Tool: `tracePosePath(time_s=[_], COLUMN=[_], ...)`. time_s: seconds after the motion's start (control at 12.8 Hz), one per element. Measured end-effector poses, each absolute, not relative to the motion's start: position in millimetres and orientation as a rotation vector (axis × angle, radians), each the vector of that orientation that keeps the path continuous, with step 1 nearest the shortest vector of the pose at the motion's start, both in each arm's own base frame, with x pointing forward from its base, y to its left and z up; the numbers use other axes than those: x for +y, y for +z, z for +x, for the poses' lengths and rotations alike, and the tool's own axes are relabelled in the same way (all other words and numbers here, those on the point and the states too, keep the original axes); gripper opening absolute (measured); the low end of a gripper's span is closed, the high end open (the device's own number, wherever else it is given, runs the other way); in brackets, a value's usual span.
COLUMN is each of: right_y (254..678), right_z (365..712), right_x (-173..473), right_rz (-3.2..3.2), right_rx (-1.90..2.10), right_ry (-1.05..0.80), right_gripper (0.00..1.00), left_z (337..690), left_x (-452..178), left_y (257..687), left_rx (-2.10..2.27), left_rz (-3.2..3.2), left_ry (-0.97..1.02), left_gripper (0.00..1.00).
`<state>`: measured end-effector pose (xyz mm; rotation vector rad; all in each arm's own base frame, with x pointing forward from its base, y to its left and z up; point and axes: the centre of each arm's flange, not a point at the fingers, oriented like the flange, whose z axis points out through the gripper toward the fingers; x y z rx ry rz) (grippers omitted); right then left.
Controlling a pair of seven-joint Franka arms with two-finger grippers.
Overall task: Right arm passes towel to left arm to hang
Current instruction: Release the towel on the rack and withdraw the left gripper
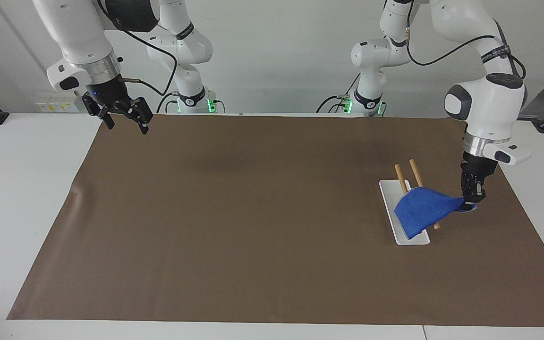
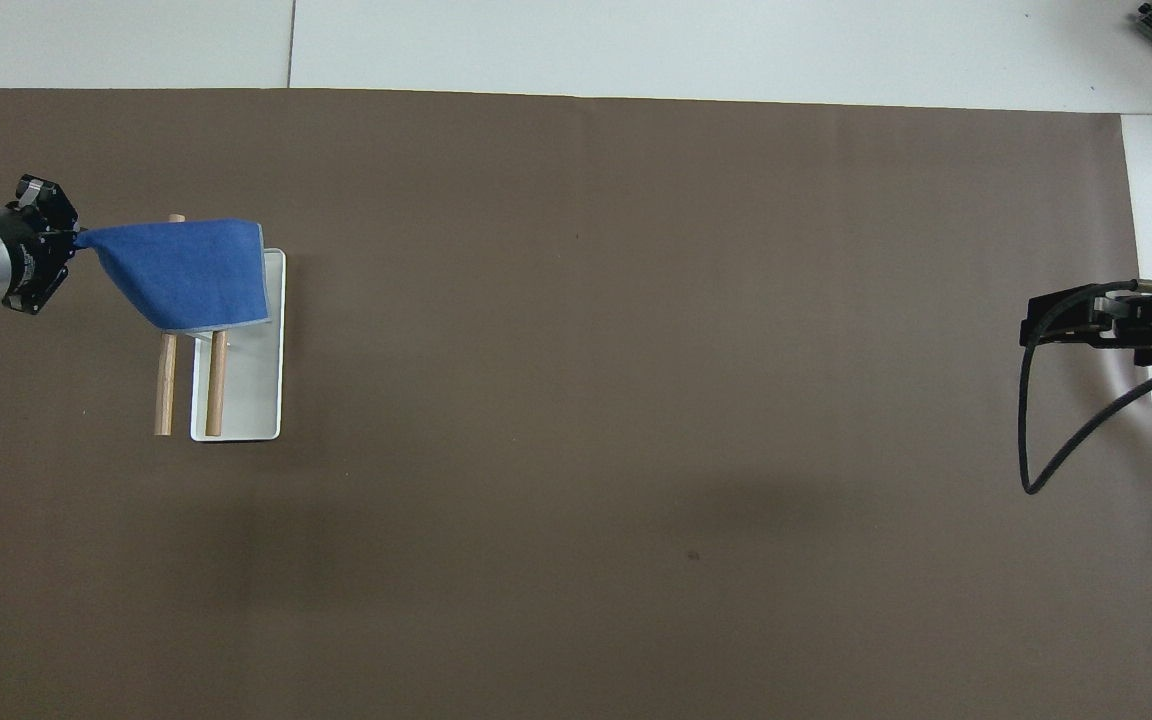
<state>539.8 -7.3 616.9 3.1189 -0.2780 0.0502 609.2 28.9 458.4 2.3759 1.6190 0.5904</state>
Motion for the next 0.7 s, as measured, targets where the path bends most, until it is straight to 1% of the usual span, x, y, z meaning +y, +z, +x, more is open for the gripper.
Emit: tracePosePath(time_s=[0.08,0.16,0.47,0.55,0.62,0.7], right_y=[617,616,614,614,614,615], right_z=[540,539,536,535,535,535], right_x=[-7,-7,0,1,1,1], right_rz=[3.119,3.113,3.082,3.082,3.082,3.082], right_rx=[-0.268,-0.255,-0.214,-0.212,-0.212,-0.212], right_ry=[0.048,0.037,-0.003,-0.004,-0.005,-0.005], right_gripper=[1.0,1.0,1.0,1.0,1.0,1.0], left_z=[609,609,611,613,615,618], left_x=[29,29,37,42,49,56], left_y=[458,458,464,468,474,480], left_rx=[1.619,1.619,1.631,1.639,1.653,1.671], left_rz=[2.376,2.375,2.361,2.351,2.341,2.342], left_ry=[0.591,0.591,0.607,0.618,0.625,0.616], left_gripper=[0.09,0.13,0.66,0.76,0.78,0.79])
